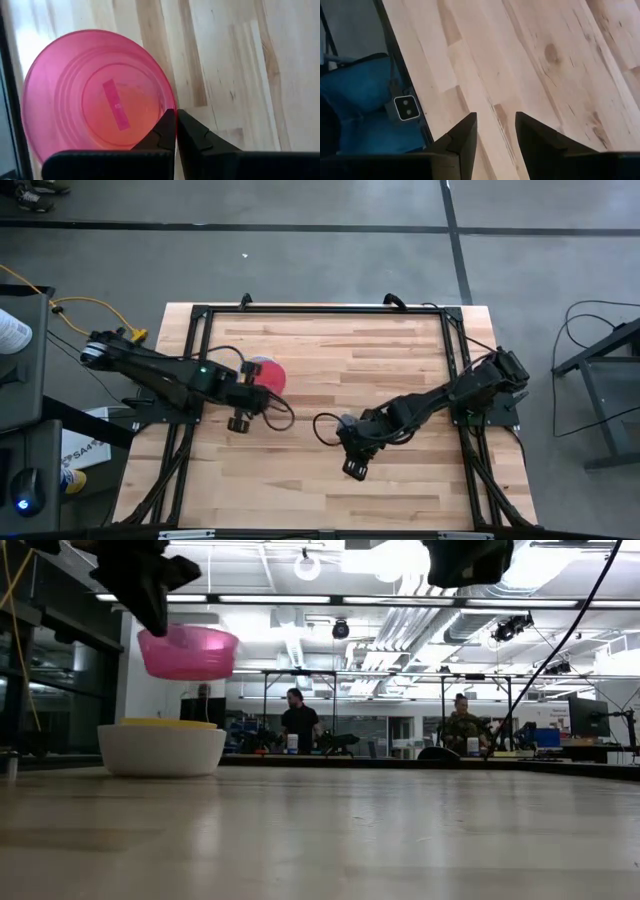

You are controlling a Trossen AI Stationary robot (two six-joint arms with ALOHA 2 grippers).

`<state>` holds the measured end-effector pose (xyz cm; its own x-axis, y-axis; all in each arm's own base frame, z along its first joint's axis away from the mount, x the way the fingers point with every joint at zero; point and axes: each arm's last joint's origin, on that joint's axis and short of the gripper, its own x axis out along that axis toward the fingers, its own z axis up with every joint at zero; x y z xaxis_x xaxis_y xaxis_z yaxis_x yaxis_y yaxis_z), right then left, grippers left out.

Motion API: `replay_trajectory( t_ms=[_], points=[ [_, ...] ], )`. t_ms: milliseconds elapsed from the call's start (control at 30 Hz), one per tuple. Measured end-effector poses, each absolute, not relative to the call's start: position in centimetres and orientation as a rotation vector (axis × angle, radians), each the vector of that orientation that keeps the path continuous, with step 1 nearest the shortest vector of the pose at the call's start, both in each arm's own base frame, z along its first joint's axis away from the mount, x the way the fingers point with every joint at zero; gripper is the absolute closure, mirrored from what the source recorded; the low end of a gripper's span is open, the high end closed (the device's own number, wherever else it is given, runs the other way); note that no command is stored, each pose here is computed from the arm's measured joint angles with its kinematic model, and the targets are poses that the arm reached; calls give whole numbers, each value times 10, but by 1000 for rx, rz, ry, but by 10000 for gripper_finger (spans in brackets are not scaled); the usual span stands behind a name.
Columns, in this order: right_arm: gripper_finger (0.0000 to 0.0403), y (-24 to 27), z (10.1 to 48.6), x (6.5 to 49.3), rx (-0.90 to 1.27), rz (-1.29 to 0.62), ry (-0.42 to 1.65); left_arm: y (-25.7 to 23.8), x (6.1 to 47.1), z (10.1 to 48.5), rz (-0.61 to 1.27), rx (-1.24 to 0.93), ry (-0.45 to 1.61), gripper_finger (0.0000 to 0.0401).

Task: Nest bowls inside each other
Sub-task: Stack the red bowl on the yellow bowl

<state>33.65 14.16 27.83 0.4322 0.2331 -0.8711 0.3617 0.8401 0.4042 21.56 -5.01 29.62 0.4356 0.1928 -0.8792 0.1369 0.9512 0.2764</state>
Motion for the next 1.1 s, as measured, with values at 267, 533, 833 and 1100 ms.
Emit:
replay_trajectory(
  t_ms=[267, 533, 833, 1100],
  points=[
    [275, 148, 281, 338, 609, -84, 1089, -39, 175, 286, 86, 223, 1045, 401],
    [275, 145, 284, 345, 638, -64, 1034, -38, 173, 268, 91, 270, 1070, 401],
    [275, 144, 285, 348, 655, -47, 1010, -17, 186, 253, 83, 222, 1102, 401],
    [275, 144, 285, 348, 654, -44, 1009, -3, 191, 239, 60, 185, 1117, 401]
  ],
)
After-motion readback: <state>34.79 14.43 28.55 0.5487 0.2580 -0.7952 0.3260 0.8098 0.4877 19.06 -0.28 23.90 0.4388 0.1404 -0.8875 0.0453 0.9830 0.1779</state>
